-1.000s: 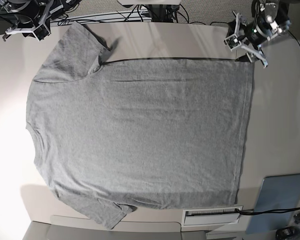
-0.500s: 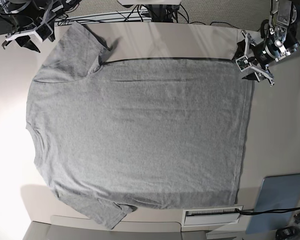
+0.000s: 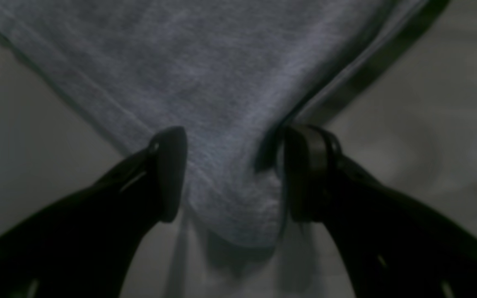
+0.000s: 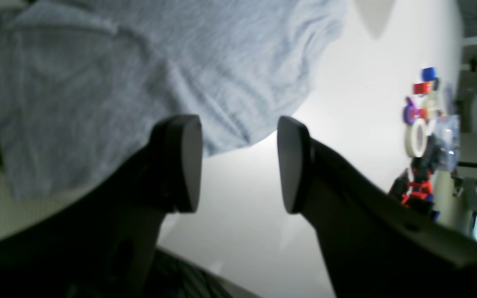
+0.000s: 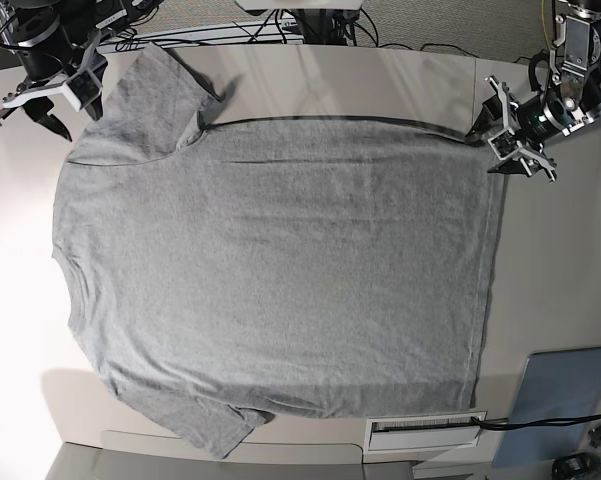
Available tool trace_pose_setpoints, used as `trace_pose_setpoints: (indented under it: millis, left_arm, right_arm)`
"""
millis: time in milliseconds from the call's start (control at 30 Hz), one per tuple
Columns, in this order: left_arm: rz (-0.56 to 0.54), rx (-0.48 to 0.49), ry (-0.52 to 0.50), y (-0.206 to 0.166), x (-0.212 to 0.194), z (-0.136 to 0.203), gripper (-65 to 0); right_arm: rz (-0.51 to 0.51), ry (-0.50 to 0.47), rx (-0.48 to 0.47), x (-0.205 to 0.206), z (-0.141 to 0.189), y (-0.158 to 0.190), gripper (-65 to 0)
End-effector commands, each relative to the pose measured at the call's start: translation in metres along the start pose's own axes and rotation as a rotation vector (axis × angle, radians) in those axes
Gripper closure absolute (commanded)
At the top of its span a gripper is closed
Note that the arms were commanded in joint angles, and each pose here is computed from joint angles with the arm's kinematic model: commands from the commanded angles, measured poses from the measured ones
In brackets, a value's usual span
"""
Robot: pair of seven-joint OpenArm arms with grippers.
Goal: Fold the T-shirt properly
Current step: 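Move both grippers down to the shirt's shoulder corners and grasp them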
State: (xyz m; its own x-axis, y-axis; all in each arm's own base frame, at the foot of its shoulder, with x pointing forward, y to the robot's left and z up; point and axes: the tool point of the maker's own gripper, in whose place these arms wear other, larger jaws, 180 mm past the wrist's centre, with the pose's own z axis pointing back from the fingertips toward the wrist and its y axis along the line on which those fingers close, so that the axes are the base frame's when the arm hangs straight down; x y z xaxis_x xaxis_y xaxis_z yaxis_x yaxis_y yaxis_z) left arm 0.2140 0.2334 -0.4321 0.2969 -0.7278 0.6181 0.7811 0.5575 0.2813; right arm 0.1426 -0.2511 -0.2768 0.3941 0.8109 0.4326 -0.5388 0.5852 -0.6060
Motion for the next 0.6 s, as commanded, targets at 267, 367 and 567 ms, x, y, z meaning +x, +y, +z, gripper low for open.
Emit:
trace_pose_setpoints:
  millis: [267, 367, 567]
  left_arm:
    - [-0.106, -0.049, 0.352, -0.017, -0.071, 0.008, -10.0]
    - [-0.106, -0.05, 0.352, -0.017, -0.071, 0.008, -0.7]
    - [-0.106, -0.048, 0.351, -0.017, -0.071, 0.008, 0.0]
  right_arm:
    - [0.161, 0.039, 0.064, -0.013, -0.005, -0.001, -29.0]
    - [0.182, 0.076, 0.082, -0.029, -0.01, -0.003, -29.0]
    - [0.322, 0.2, 0.107, -0.069, -0.016, -0.01, -29.0]
